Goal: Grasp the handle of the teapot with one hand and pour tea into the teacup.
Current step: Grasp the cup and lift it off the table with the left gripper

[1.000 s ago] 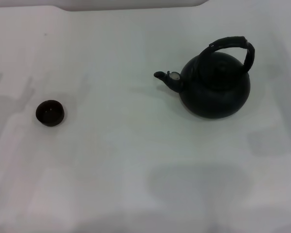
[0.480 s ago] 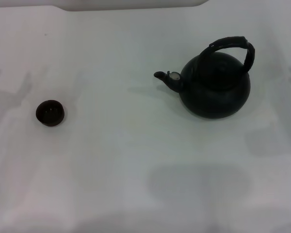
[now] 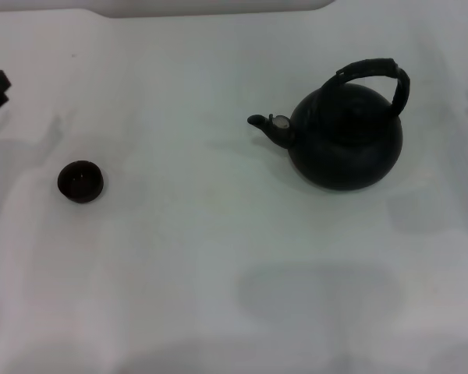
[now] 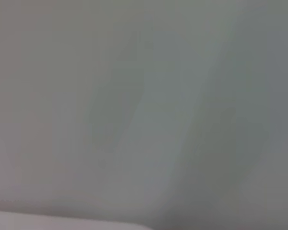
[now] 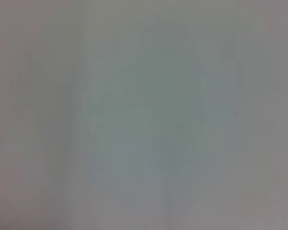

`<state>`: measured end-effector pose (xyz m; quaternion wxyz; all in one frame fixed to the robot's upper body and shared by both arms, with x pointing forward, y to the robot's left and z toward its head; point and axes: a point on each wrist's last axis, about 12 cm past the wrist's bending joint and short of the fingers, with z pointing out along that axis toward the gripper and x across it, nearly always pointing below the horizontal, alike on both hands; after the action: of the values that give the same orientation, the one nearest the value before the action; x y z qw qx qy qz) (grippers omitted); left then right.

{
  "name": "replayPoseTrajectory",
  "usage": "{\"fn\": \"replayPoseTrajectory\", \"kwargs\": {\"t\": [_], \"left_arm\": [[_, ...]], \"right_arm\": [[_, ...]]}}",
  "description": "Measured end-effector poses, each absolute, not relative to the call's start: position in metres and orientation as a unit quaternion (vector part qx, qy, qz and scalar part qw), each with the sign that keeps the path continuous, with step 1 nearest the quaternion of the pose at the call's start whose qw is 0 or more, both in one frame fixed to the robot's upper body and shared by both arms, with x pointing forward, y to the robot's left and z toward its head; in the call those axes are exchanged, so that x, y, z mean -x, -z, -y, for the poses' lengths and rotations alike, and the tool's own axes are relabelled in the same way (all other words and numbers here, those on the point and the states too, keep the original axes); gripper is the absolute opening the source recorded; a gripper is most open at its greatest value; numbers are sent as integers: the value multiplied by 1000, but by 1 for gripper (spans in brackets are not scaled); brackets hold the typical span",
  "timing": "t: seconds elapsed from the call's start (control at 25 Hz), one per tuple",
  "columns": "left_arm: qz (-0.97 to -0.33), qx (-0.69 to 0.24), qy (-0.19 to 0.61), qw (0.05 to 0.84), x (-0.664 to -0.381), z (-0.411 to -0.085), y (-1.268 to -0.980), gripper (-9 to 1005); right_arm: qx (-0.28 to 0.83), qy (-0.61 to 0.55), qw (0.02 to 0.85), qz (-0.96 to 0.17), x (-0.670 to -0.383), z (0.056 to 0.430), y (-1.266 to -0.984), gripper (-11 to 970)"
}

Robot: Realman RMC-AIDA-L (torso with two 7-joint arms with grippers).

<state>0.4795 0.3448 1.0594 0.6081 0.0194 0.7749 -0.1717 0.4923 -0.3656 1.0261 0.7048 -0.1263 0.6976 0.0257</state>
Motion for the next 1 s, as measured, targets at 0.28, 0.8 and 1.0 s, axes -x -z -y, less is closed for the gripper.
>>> {"fn": "replayPoseTrajectory", "kwargs": {"t": [0.28, 0.8, 1.0], "left_arm": [[-791, 13, 169, 588, -488, -313, -1068, 861], [-816, 89, 182, 542, -484, -288, -1089, 862], [-846, 66, 166, 502, -488, -288, -1073, 862]], "right_arm": [[131, -15, 700, -702, -500, 368, -1028, 856], [135, -4, 697, -704, -503, 375, -1031, 855], [139, 4, 689, -711, -508, 375, -1030, 855]]}}
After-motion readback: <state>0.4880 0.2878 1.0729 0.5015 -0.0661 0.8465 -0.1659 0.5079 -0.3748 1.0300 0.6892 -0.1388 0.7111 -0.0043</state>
